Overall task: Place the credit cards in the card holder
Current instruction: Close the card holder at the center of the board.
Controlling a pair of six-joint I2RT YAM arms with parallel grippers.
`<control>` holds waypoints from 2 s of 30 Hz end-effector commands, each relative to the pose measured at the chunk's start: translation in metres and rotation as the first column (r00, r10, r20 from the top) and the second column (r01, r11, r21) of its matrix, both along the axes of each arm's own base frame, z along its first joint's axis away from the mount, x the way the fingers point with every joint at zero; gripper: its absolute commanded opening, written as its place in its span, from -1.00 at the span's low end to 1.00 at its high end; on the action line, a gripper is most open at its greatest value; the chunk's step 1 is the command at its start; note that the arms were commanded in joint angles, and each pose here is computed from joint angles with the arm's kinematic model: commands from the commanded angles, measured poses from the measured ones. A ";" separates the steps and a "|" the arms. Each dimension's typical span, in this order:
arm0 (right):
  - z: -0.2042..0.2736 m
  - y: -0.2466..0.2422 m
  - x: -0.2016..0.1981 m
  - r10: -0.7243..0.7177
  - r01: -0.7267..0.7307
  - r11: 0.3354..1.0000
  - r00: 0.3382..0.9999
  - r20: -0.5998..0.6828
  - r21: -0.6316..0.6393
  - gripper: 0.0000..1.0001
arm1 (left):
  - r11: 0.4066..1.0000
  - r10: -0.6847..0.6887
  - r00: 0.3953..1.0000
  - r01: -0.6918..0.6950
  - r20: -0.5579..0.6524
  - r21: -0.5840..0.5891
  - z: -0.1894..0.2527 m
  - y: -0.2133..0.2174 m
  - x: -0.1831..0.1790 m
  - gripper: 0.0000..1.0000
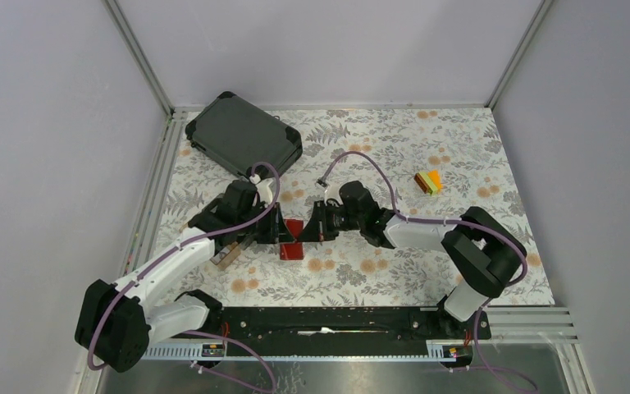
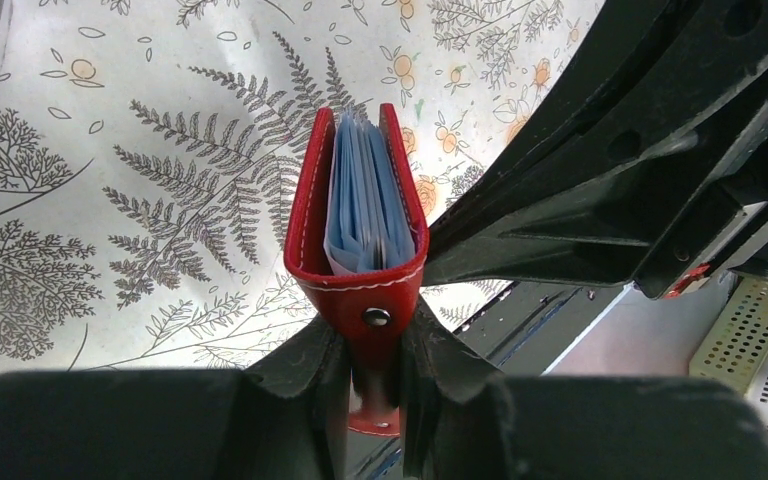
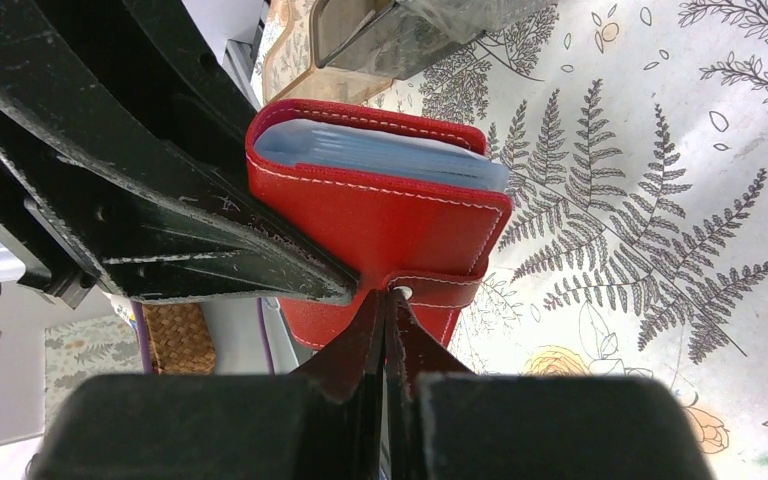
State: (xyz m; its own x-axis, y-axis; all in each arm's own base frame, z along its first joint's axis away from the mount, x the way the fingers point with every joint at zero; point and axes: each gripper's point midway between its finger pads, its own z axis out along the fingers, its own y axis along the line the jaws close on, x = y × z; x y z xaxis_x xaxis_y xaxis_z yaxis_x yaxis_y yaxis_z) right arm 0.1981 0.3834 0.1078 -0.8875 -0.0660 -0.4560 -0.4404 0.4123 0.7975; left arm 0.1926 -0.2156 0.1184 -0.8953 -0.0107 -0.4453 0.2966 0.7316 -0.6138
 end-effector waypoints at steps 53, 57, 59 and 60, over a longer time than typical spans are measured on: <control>0.025 -0.198 0.083 -0.472 0.601 0.731 0.788 0.396 -0.323 0.69 | 0.999 -0.047 0.998 0.046 0.041 0.026 0.012 -0.082 0.104 -0.77; 0.020 -0.210 0.086 -0.479 0.601 0.727 0.790 0.384 -0.330 0.86 | 0.994 -0.063 0.997 0.059 0.037 0.094 -0.015 -0.083 0.118 -0.36; 0.020 -0.215 0.089 -0.489 0.611 0.721 0.783 0.384 -0.327 0.90 | 0.991 -0.059 0.997 0.053 0.043 0.121 -0.023 -0.082 0.124 0.02; 0.020 -0.218 0.089 -0.494 0.614 0.718 0.781 0.382 -0.328 0.91 | 0.990 -0.053 0.997 0.046 0.055 0.133 -0.024 -0.081 0.128 0.23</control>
State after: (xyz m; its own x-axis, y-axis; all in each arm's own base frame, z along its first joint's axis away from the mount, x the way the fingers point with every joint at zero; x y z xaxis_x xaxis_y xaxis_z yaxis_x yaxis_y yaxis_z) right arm 0.2861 0.1723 0.1248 -0.6912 0.1796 -0.7000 -0.1580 0.9076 0.3889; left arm 0.2915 -0.2911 0.0782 -0.9211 0.0865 -0.3796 0.2963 0.7882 -0.5393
